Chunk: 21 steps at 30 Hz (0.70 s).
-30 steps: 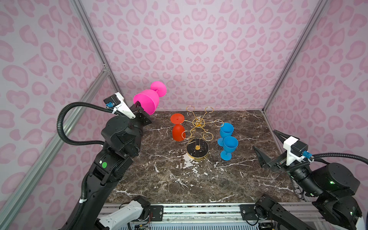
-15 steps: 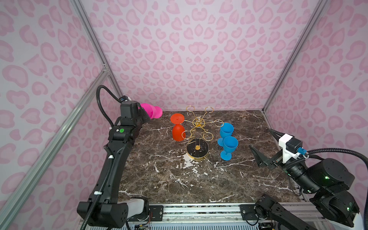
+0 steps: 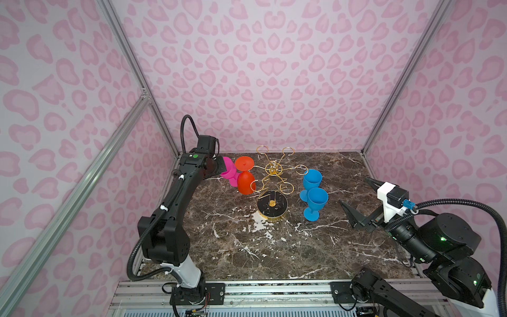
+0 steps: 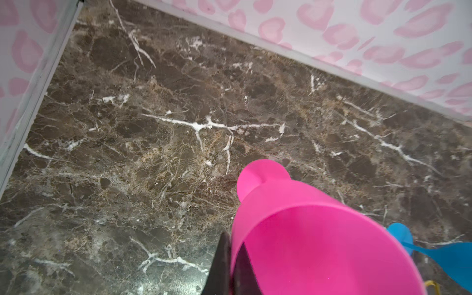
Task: Take the wine glass off the wine glass rack
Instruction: Place the wine glass at the top-left of the table.
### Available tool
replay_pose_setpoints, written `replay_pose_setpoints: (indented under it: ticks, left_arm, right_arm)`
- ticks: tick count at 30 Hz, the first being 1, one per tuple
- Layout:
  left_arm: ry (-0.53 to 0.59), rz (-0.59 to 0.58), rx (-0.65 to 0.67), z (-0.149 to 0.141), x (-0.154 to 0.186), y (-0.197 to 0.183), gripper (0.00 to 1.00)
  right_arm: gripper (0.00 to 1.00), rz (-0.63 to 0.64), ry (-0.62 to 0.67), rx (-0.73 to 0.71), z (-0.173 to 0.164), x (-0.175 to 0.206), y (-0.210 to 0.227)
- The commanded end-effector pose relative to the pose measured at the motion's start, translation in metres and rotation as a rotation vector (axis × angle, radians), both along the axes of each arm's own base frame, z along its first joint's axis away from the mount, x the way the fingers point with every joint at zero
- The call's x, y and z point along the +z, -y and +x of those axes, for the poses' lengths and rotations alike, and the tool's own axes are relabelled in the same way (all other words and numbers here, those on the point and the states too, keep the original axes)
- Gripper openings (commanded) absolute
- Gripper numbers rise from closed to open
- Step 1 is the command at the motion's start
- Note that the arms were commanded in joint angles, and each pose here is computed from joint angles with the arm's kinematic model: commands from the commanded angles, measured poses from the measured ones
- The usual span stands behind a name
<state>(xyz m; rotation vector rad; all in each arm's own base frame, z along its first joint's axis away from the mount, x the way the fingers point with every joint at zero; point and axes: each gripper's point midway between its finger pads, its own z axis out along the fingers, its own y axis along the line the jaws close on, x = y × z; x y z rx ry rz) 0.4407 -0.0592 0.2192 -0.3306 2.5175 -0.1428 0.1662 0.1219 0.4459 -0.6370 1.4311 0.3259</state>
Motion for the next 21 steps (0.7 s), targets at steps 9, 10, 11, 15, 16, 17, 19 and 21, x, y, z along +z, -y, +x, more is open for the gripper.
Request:
replay_pose_setpoints:
  ticks: [9,10,11,15,16,17,19,21]
  left_arm:
    - [-0.111,0.106,-0.068,0.028,-0.025,0.002,0.03]
    - [-0.118,0.106,-0.074,0.032,-0.026,0.004,0.03]
    - [-0.118,0.109,-0.08,0.037,-0.025,0.006,0.03]
    - [-0.135,0.142,-0.1,0.049,-0.029,0.01,0.03]
    - [-0.135,0.148,-0.099,0.052,-0.03,0.01,0.03]
    - [-0.131,0.151,-0.102,0.056,-0.031,0.011,0.03]
    - [-0.132,0.161,-0.103,0.062,-0.033,0.011,0.03]
    - [-0.141,0.177,-0.107,0.066,-0.035,0.01,0.03]
  right_arm:
    - [0.99,0.026,-0.02,-0.004,-0.008,-0.006,0.007]
    - [0.99,0.03,-0.02,-0.004,-0.008,-0.006,0.007]
    - [0.99,0.034,-0.02,-0.008,-0.009,-0.006,0.009]
    - [1.0,0.04,-0.021,-0.013,-0.01,-0.006,0.011]
    - [1.0,0.038,-0.023,-0.016,-0.01,-0.006,0.011]
    - [0.99,0.04,-0.024,-0.018,-0.01,-0.006,0.012]
    - [1.0,0.039,-0.03,-0.018,-0.009,-0.007,0.011]
    - [1.0,0.038,-0.032,-0.014,-0.01,-0.007,0.011]
